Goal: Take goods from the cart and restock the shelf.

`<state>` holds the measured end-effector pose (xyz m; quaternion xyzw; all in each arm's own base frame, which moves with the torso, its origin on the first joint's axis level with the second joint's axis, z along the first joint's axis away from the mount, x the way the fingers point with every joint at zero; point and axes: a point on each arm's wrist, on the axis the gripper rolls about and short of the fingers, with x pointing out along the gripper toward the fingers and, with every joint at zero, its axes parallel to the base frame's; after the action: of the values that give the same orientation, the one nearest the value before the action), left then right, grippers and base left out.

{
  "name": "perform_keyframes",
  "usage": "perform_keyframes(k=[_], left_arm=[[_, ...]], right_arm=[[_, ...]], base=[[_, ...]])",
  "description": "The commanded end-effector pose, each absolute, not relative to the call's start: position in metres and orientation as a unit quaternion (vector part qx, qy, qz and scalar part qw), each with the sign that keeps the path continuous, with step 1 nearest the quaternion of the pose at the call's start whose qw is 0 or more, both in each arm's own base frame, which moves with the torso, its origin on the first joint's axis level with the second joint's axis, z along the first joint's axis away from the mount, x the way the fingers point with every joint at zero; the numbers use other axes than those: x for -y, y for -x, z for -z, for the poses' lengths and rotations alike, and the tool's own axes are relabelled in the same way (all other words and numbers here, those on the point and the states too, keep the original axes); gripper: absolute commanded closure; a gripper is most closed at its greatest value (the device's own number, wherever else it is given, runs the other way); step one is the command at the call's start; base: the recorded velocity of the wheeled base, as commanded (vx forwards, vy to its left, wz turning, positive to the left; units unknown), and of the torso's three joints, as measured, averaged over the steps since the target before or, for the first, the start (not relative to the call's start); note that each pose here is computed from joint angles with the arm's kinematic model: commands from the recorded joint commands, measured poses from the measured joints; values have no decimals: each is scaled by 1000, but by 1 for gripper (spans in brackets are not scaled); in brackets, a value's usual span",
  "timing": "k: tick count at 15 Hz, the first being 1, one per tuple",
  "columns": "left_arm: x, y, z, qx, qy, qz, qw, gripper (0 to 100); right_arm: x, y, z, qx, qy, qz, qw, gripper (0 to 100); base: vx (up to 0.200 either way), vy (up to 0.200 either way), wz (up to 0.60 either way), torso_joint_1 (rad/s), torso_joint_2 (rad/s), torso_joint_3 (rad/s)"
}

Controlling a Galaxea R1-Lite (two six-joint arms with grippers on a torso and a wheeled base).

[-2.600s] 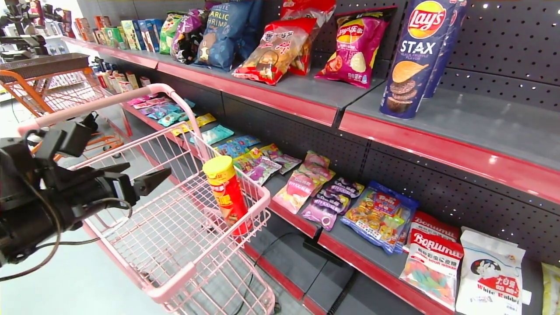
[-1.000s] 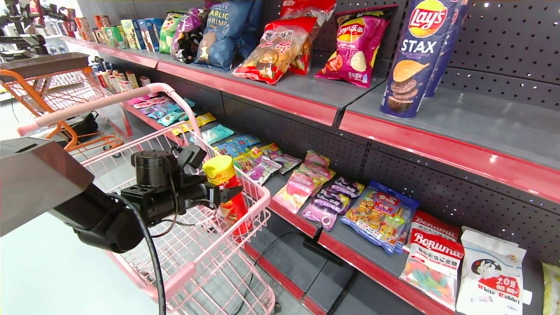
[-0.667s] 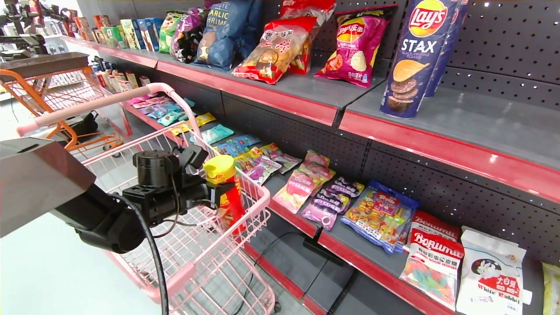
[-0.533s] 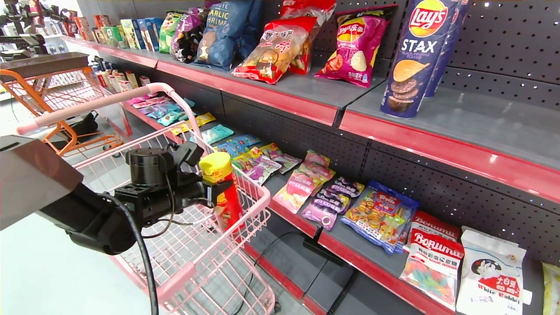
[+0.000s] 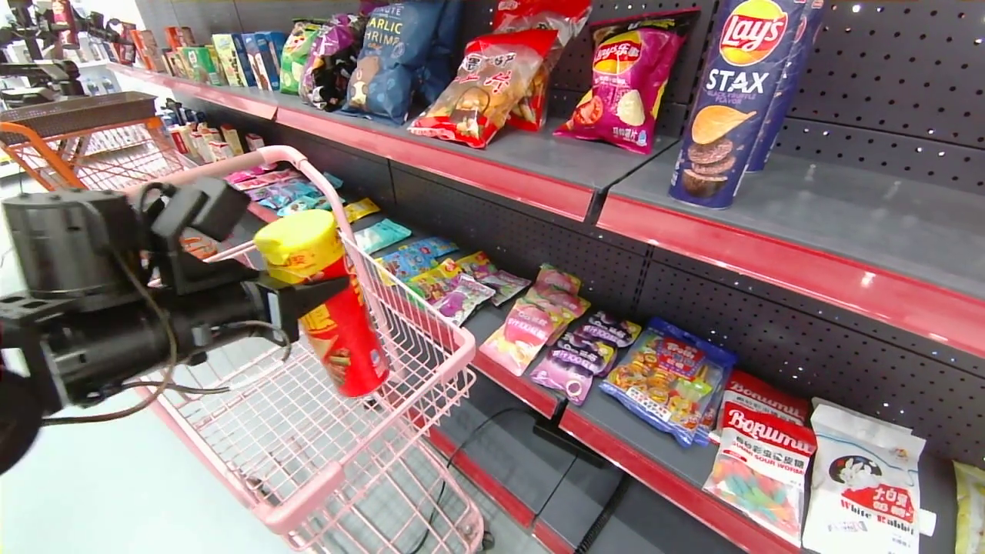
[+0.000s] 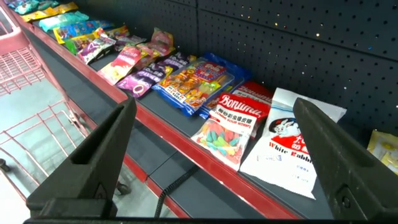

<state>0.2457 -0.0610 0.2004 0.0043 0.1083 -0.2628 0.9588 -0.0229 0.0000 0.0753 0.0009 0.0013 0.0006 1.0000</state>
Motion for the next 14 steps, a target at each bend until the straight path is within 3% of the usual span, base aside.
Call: perform_keyframes(k=[1,4,6,10,14], left_arm=[[35,-134,-243,-23,-9,251,968,100],[18,-60,-240,-28,-10,230,973,100],[9,-29,-233,-23,-12,164,986,100],[1,-12,-232,8,-11,73,997,100],[-1,-4,-228,12,-11,65,998,100]], right_arm=[[0,23,-75,-2,-1,-1,1000,0],[0,23,-75,-2,0,0,1000,0],[0,23,-75,-2,0,1,1000,0],[0,23,-75,-2,0,1,1000,0],[0,23,-75,-2,0,1,1000,0]], base=[[0,0,0,0,0,0],[0,0,0,28,-109,-76],[0,0,0,115,-390,-264],[0,0,0,160,-494,-326],[0,0,0,200,-543,-350]])
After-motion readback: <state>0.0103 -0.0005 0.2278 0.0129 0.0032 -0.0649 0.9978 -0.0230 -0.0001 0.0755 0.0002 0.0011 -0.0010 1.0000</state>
